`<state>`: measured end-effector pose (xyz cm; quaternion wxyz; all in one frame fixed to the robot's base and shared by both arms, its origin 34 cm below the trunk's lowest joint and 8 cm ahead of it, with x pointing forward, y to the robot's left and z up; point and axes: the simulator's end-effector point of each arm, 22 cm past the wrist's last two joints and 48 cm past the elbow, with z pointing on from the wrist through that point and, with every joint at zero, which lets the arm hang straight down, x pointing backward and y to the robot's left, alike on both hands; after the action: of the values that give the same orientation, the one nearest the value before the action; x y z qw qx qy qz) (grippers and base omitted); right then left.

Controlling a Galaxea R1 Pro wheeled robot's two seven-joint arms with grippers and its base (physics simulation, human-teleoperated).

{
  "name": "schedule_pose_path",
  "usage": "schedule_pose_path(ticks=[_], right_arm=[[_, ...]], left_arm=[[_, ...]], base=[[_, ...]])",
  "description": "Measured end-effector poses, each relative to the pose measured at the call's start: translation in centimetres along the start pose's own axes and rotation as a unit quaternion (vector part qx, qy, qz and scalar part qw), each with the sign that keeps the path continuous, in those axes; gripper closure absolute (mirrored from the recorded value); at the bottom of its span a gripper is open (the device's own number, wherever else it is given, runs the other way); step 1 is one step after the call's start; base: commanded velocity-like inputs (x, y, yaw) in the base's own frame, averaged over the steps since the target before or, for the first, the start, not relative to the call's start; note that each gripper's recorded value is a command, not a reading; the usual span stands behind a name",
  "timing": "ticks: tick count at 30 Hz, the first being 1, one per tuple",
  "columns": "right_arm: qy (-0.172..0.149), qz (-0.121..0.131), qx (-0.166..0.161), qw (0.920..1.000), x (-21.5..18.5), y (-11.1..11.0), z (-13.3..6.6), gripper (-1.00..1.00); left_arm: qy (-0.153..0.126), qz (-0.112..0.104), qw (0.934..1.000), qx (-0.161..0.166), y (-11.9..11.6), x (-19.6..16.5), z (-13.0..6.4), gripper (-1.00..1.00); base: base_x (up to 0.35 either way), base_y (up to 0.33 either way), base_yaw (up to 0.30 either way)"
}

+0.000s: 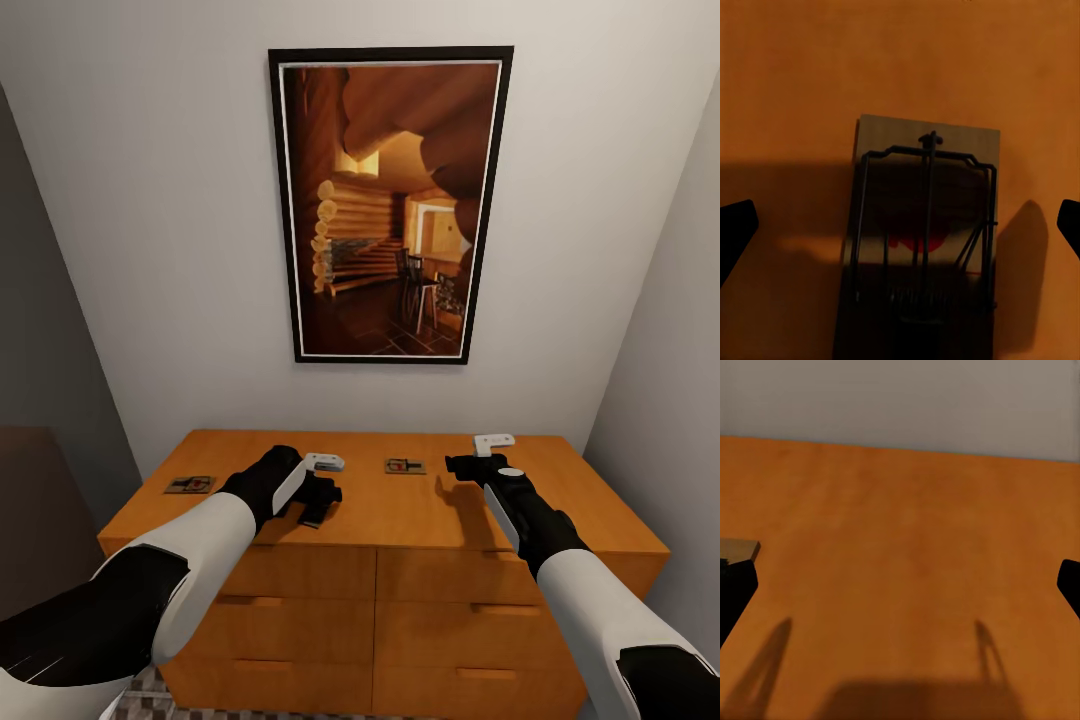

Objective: Take the four mousetraps from the cabinet in the bathroom and place them on the bathroom floor. Make sure all four end up on the same floor surface, and ensure that at least two of them are either under or directly next to the same bathroom sink.

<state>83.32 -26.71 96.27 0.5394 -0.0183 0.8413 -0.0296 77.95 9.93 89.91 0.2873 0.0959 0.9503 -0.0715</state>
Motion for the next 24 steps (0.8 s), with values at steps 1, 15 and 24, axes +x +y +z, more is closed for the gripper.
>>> schedule_pose_path(ticks=[1, 15, 24], right_arm=[[0.000, 0.000, 0.000, 1.0000, 0.00, 0.00, 0.00, -1.00], [0.000, 0.000, 0.000, 1.0000, 0.00, 0.00, 0.00, -1.00], [0.000, 0.000, 0.000, 1.0000, 0.00, 0.00, 0.00, -1.00]], left_arm=[[0.000, 0.000, 1.0000, 0.000, 0.00, 0.00, 0.00, -1.00], [-0.001, -0.005, 1.0000, 0.003, -0.14, -0.06, -0.02, 1.00], [-0.001, -0.004, 1.0000, 0.003, -0.14, -0.05, -0.02, 1.00]], base=[[0.000, 0.000, 0.000], [0.000, 0.000, 0.000], [0.000, 0.000, 0.000]])
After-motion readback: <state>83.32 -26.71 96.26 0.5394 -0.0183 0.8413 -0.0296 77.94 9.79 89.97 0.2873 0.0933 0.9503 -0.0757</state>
